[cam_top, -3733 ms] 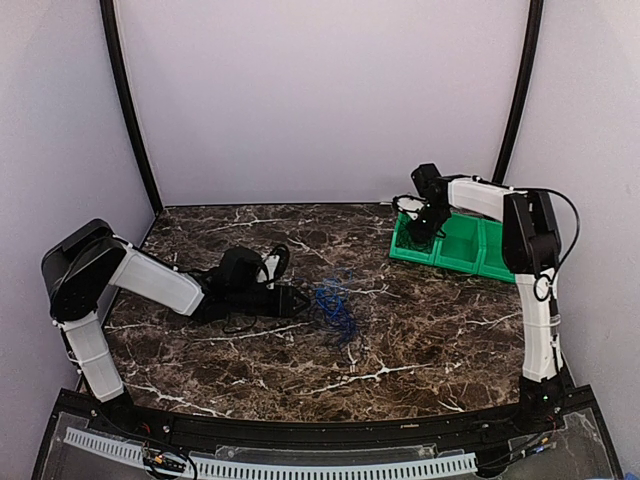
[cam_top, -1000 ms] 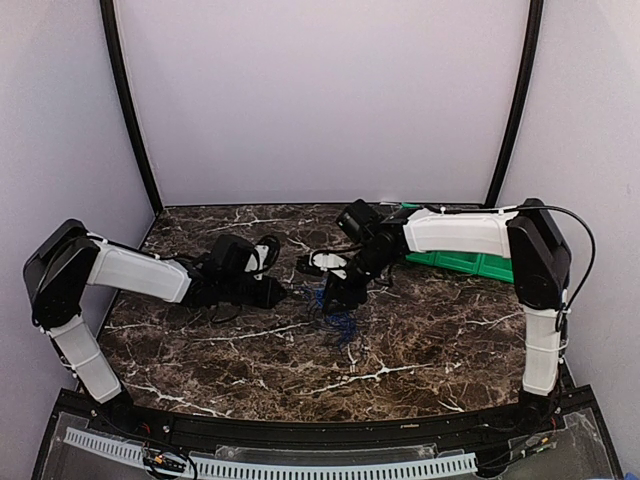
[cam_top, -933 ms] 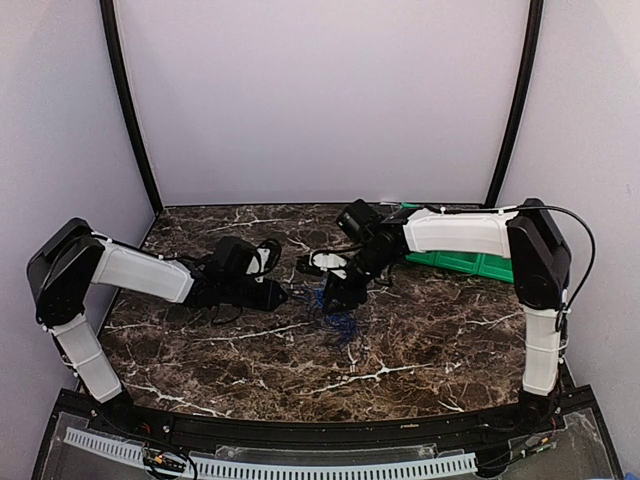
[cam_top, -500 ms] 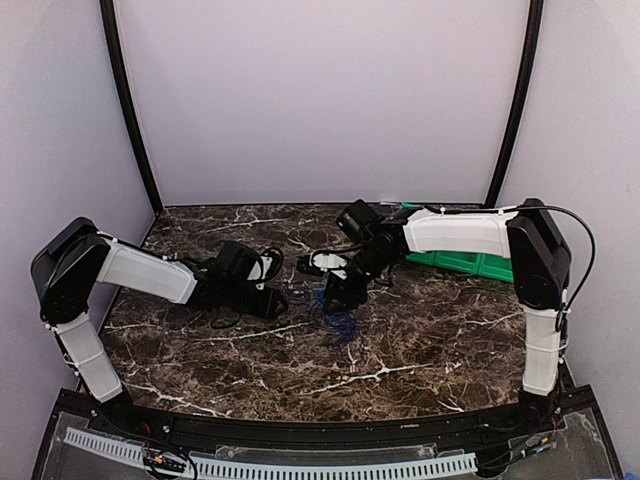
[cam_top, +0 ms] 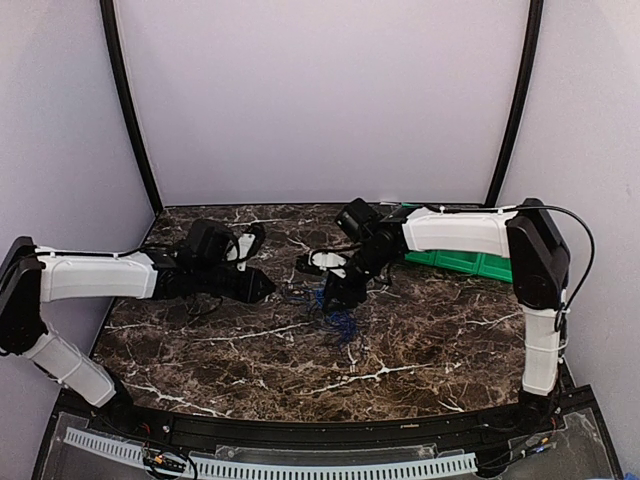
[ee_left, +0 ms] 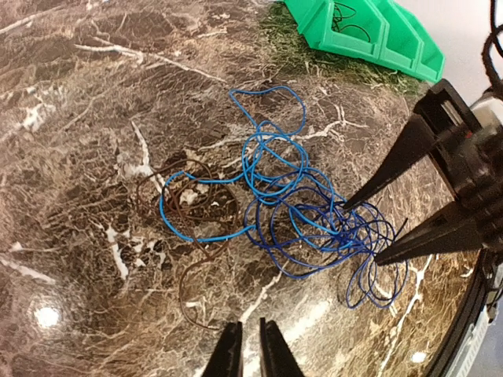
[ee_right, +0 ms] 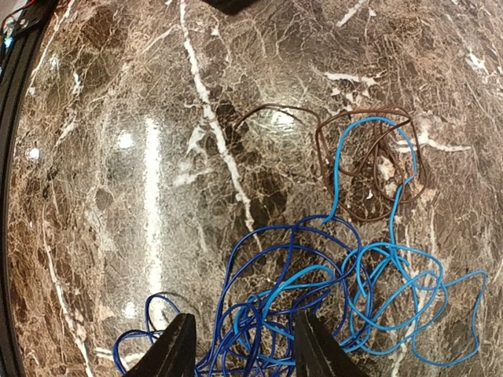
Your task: Untangle the cables
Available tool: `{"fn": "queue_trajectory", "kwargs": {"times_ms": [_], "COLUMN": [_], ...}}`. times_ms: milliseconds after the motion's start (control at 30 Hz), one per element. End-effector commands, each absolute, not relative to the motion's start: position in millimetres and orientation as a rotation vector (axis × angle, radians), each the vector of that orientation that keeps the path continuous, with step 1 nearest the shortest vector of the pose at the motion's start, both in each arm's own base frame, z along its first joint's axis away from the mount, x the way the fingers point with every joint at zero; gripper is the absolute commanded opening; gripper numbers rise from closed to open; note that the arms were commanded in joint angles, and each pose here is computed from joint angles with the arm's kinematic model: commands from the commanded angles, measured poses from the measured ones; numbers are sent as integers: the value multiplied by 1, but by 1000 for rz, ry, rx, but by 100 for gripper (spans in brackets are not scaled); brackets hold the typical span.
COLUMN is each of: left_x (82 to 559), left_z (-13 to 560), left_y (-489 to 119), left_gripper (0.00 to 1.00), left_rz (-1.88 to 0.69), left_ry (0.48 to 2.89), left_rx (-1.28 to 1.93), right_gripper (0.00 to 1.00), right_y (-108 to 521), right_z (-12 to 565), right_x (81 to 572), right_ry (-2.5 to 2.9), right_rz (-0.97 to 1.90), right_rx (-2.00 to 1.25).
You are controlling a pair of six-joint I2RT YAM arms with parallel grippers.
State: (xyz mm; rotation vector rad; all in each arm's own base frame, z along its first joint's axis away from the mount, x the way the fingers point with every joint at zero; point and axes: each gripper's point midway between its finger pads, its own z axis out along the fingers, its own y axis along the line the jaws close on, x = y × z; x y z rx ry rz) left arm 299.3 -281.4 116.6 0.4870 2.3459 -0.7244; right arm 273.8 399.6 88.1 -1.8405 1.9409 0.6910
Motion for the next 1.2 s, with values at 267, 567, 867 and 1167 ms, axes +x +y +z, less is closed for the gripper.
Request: {"fn": "queue_trajectory", "kwargs": {"times_ms": [267, 567, 867, 1167], "left_x": [313, 318, 328, 312], "left_z": [63, 39, 20, 96], "left_y": [-270, -293, -300, -294], "left_gripper": [48, 44, 9, 0], "left_rz": [-572, -688, -672, -720], "left_ry": [2443, 2403, 2431, 2344], "left_rx": [552, 612, 610, 608], "right_gripper": [45, 45, 45, 54], "right_y": [426, 416, 420, 444], "right_z": [113, 109, 104, 81], "right_x": [292, 291, 283, 307], "right_ry": [1845, 1847, 1849, 1769], "right_rz": [655, 598, 680, 633], "right_rx": [-1829, -1818, -1826, -1873]}}
